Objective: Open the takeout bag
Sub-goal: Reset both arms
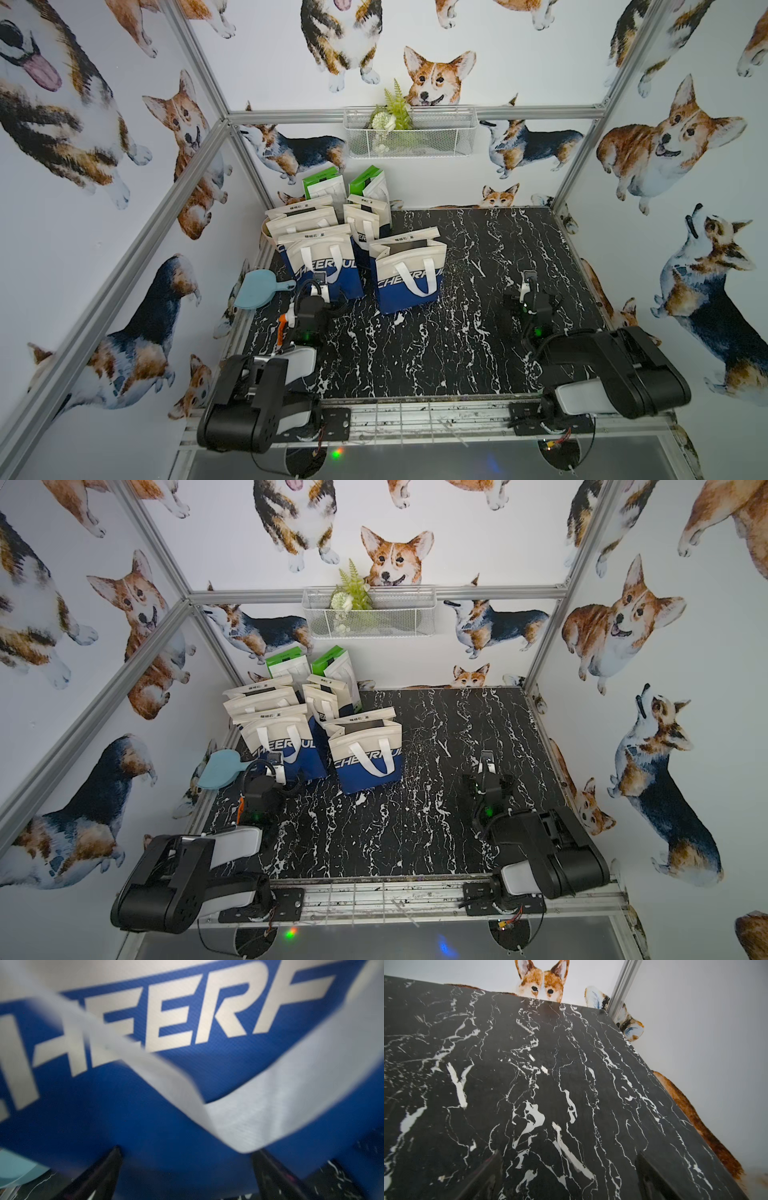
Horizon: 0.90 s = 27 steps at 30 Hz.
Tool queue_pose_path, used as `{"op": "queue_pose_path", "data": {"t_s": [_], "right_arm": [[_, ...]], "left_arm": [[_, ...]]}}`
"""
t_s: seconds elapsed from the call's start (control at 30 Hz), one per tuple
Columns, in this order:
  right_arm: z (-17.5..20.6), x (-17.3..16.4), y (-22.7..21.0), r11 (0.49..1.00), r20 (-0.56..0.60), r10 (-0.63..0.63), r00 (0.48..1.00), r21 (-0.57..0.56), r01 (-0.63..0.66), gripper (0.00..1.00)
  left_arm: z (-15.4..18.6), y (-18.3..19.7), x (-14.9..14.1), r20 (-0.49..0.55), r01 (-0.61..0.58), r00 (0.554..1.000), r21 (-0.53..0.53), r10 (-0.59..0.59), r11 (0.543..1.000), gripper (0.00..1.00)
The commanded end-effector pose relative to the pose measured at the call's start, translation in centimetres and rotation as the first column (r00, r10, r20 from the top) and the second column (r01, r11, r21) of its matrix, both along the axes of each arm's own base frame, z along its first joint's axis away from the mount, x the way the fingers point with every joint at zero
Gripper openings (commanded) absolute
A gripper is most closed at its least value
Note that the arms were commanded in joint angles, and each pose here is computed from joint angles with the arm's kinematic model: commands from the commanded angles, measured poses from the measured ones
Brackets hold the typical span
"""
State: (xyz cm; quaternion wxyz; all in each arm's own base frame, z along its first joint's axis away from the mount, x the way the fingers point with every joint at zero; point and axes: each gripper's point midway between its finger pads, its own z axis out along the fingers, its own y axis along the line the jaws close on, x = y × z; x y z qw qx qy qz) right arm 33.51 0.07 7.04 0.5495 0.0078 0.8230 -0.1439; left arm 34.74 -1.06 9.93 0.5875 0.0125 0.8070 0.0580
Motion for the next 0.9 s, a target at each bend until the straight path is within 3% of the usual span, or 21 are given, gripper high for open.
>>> {"op": "queue_pose_path", "data": {"t_s": [0.0,0.13,0.23,0.4,0.87], "right_arm": [[4.6,1.3,0.0,0.996,0.166,-0.006,0.986,0.086,-0.009,1.0],[4.5,1.2,-0.1,0.994,0.219,0.015,0.976,0.099,-0.038,1.0],[3.6,1.4,-0.4,0.994,0.18,-0.005,0.984,0.11,-0.015,1.0],[3.4,2.0,-0.4,0.995,0.181,-0.003,0.984,0.097,-0.015,1.0],[2.7,3.1,-1.8,0.988,0.102,-0.057,0.993,0.149,0.042,1.0]], "left_arm": [[1.9,-0.9,1.7,0.12,0.065,0.991,-0.031,-0.061,0.997,1.0],[-0.2,-0.3,3.1,0.077,0.074,0.995,-0.074,-0.069,0.995,1.0],[-0.4,-1.1,3.8,0.047,0.119,0.992,-0.062,-0.116,0.991,1.0],[-1.0,0.4,4.8,-0.027,0.019,0.999,-0.077,-0.022,0.997,1.0],[-1.0,0.2,5.1,-0.04,0.028,0.999,-0.07,-0.031,0.997,1.0]]}}
